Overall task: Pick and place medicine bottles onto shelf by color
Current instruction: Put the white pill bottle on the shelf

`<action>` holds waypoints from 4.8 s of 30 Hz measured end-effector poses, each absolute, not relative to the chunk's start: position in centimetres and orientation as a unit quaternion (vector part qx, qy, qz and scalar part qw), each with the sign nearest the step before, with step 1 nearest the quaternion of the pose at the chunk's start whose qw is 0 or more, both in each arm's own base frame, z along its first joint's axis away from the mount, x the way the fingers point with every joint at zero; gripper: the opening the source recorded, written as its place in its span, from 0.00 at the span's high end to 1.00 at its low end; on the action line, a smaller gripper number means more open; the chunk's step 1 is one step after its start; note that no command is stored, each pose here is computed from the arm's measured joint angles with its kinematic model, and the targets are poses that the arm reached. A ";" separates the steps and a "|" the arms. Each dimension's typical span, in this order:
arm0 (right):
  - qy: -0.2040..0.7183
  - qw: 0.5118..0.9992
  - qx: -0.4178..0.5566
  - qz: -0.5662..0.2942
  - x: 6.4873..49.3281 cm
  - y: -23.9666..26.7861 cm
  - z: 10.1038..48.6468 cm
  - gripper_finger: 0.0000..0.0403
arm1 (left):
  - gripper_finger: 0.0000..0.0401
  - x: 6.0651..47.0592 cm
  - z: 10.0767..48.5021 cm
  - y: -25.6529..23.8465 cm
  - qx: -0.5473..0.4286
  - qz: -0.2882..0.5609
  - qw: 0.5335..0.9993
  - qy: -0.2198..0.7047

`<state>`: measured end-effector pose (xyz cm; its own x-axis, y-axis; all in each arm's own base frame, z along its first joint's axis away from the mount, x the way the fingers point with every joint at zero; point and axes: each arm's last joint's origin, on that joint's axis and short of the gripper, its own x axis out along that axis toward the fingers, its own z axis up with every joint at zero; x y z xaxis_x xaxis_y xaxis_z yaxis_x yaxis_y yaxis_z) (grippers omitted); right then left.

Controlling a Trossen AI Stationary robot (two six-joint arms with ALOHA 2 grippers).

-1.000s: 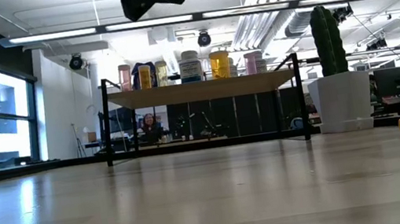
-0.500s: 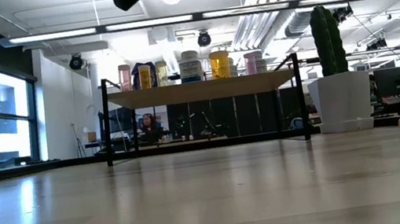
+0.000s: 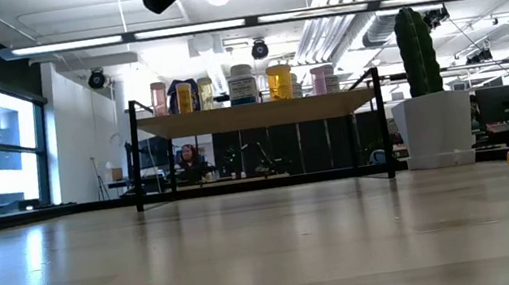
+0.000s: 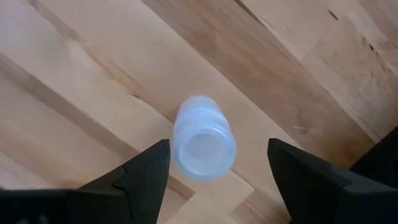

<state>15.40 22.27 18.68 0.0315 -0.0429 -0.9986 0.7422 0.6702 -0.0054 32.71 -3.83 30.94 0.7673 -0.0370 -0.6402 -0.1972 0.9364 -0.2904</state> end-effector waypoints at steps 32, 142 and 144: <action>0.611 0.660 0.322 -0.296 17.2 21.6 19.8 0.69 | 0.51 30.4 32.9 0.1 -0.181 0.062 0.921 0.340; 0.621 0.738 0.166 -0.207 28.5 -16.3 33.5 0.50 | 0.51 24.4 35.2 8.9 -0.122 0.153 0.916 0.351; 0.617 0.735 0.177 -0.216 28.5 -16.3 33.5 0.47 | 0.51 24.4 35.2 8.9 -0.117 0.151 0.916 0.352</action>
